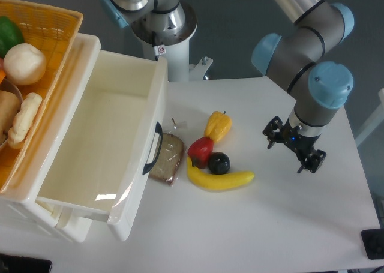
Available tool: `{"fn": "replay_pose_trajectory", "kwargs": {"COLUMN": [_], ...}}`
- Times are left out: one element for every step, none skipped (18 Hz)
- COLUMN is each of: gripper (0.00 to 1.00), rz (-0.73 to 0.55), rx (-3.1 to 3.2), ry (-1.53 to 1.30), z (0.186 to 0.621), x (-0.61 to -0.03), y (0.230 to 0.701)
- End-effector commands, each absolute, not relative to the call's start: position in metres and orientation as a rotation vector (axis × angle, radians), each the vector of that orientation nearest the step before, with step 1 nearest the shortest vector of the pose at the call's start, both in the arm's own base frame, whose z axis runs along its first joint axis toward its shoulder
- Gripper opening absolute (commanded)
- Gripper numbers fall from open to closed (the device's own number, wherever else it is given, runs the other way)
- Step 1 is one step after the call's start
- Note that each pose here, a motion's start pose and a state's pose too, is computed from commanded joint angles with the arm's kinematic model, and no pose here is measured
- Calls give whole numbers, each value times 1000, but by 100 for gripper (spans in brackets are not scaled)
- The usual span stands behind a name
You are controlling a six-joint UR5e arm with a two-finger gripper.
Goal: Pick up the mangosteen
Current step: 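Move the open gripper over the dark mangosteen beside the red pepper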
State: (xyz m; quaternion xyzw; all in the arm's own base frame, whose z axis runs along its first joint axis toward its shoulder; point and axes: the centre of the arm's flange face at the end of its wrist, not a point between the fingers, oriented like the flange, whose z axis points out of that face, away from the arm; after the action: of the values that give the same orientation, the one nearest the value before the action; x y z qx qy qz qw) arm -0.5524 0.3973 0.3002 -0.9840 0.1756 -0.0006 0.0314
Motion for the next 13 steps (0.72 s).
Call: {"fn": "replay_pose_trajectory", "kwargs": {"gripper": [100,100,100,100,100,100,100,100,100,100,100,100,100], "rz": [2,3,-1,3,-1,-9,-21,-37,-39,-41,-54,-72,-113], "rx": [-3033,-3034,-3035,-3036,-3043,-3053,-3058,-3058,-3058,-3060,-3060,-3055,-3044], "ry": [523,508,504,497,455,378,307,252,245,235,237,238,236], "z": [302,303,302,304,304,303,303,302,303,301,298,294,286], "x": [-553,-553,-552,-549,-546,-544,-537,-526,-518,-515,-510,-505,-496], "y": [397,398,397,398,400,402,404,407,408,408,407,407,406]}}
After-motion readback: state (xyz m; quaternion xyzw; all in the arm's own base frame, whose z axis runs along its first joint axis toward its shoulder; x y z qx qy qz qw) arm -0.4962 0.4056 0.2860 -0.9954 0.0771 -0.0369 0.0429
